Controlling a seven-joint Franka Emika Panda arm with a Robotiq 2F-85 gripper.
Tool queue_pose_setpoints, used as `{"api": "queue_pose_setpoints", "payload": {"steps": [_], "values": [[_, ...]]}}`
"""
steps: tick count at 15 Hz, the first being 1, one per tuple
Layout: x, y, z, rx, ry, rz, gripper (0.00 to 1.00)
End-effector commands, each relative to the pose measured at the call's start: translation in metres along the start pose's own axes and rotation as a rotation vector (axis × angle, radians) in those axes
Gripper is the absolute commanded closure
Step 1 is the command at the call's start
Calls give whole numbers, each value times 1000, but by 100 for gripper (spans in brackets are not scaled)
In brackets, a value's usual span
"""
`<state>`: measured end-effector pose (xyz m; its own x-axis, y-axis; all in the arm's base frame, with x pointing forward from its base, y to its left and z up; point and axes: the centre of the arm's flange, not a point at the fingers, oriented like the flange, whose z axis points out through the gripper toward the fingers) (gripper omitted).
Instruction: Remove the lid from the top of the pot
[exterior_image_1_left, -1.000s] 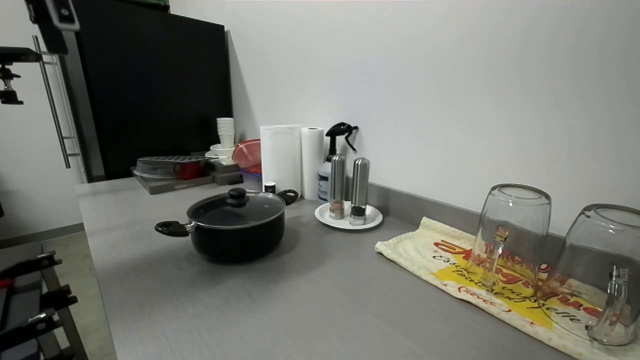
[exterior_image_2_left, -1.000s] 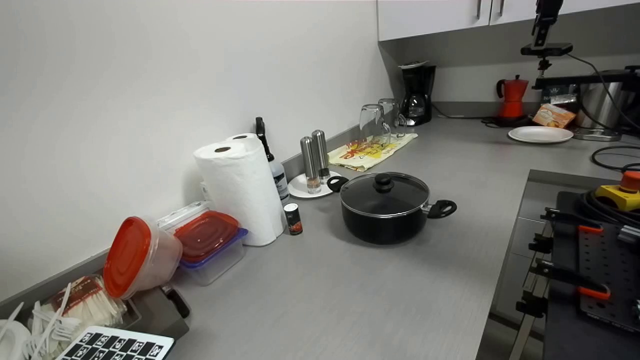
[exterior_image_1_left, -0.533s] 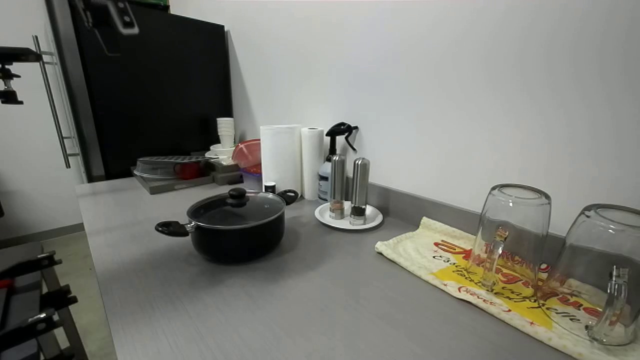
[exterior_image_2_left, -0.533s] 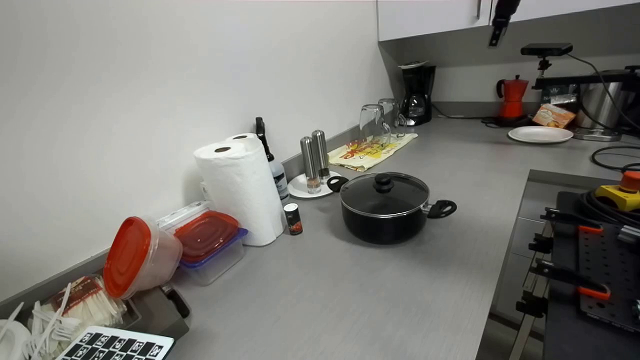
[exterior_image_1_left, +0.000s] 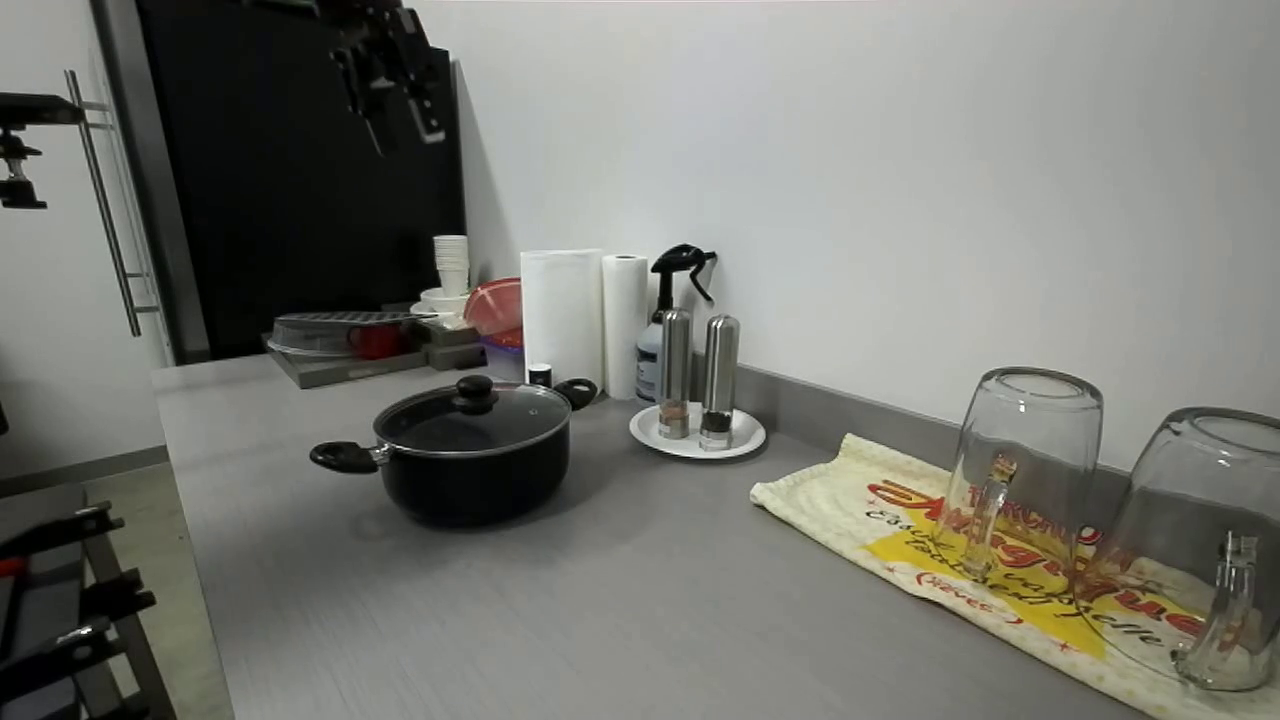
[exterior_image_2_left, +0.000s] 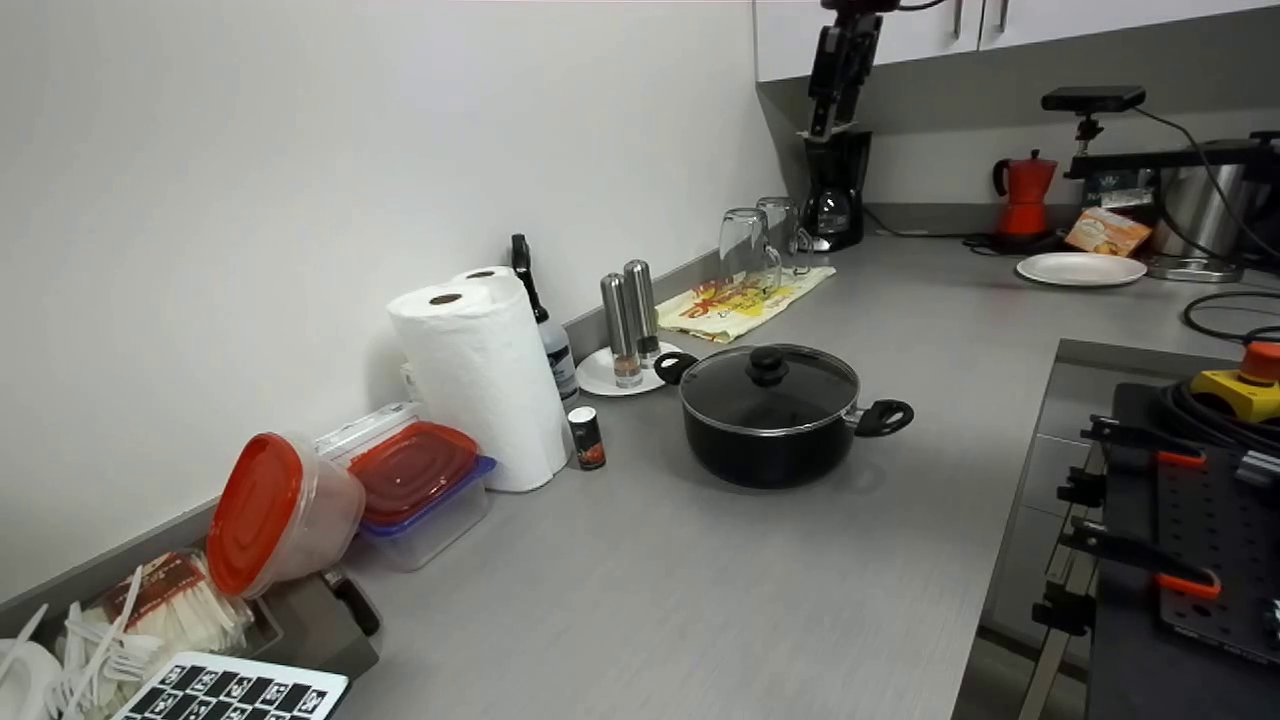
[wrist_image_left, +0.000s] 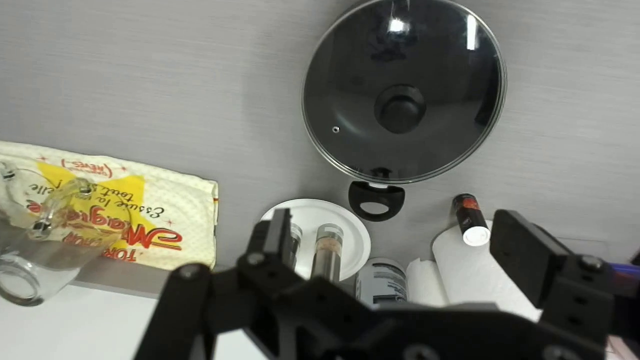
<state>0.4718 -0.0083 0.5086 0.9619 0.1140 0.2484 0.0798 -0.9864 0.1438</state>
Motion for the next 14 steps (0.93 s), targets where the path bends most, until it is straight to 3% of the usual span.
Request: {"api": "queue_pose_setpoints", "payload": {"steps": [1, 6, 10, 14], "values": [[81, -13, 45, 9, -65, 19, 0], [105, -28, 127, -4, -178, 25, 0], [92, -37, 185, -8, -276, 20, 0], [76, -45, 218, 3, -356, 13, 0]]}}
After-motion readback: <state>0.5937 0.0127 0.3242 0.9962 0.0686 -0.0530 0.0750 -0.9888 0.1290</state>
